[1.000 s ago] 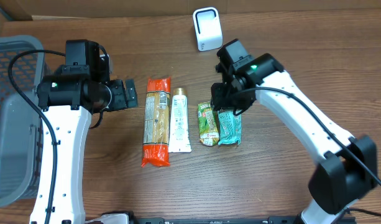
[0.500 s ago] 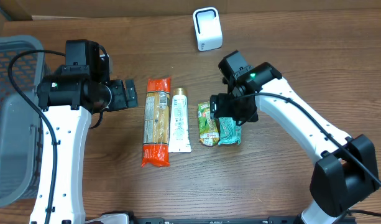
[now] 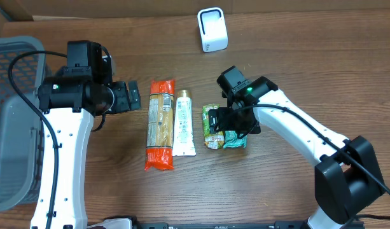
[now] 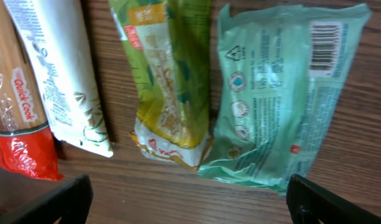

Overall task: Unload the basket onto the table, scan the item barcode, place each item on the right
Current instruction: 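Close the right gripper on the green snack pack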

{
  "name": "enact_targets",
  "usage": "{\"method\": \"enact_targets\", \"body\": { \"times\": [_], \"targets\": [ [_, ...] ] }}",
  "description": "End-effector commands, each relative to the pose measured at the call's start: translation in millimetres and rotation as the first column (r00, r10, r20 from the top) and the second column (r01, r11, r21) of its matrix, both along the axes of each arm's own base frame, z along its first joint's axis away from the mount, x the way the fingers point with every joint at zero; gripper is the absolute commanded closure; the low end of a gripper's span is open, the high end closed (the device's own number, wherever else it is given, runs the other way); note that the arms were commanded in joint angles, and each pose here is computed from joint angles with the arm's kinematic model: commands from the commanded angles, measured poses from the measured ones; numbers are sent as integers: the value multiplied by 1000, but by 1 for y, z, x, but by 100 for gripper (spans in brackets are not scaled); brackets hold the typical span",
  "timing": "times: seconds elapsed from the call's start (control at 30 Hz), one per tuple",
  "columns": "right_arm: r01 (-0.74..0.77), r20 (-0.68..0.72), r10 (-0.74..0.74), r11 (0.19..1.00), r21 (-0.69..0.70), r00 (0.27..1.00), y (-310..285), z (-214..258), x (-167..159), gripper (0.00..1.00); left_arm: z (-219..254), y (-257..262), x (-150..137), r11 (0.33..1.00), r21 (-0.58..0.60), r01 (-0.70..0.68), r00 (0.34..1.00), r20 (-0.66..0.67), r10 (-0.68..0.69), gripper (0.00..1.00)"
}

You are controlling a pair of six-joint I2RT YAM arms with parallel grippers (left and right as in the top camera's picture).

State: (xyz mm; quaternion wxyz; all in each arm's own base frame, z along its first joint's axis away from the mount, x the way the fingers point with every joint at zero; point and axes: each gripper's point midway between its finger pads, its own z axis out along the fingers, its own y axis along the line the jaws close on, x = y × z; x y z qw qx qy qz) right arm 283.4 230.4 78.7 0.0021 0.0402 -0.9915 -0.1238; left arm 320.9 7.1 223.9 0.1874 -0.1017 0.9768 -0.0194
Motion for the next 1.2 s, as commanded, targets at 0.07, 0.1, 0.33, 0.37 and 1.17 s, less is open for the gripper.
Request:
{"method": "enact_targets", "body": {
  "times": [0.07, 0.1, 0.33, 0.37, 1.17],
  "targets": [
    [-28, -3, 28, 1000, 9, 1000, 10, -2, -9, 0, -1, 1, -1, 1000, 7, -11, 1000, -1, 11, 0],
    [-31, -5, 31, 999, 8, 1000, 10, -2, -10, 0, -1, 1, -1, 1000, 7, -11, 1000, -1, 11, 0],
    [-50, -1, 50, 999, 11, 999, 16, -9, -16, 0, -1, 1, -1, 1000, 7, -11, 1000, -1, 11, 0],
    [-40, -4, 40, 999, 11, 999, 18, -11, -17, 0, -1, 1, -1, 1000, 7, -11, 1000, -1, 11, 0],
    [-42, -3, 42, 999, 13, 999, 21, -13, -18, 2, -1, 1, -1, 1000, 7, -11, 1000, -1, 11, 0]
  ]
}}
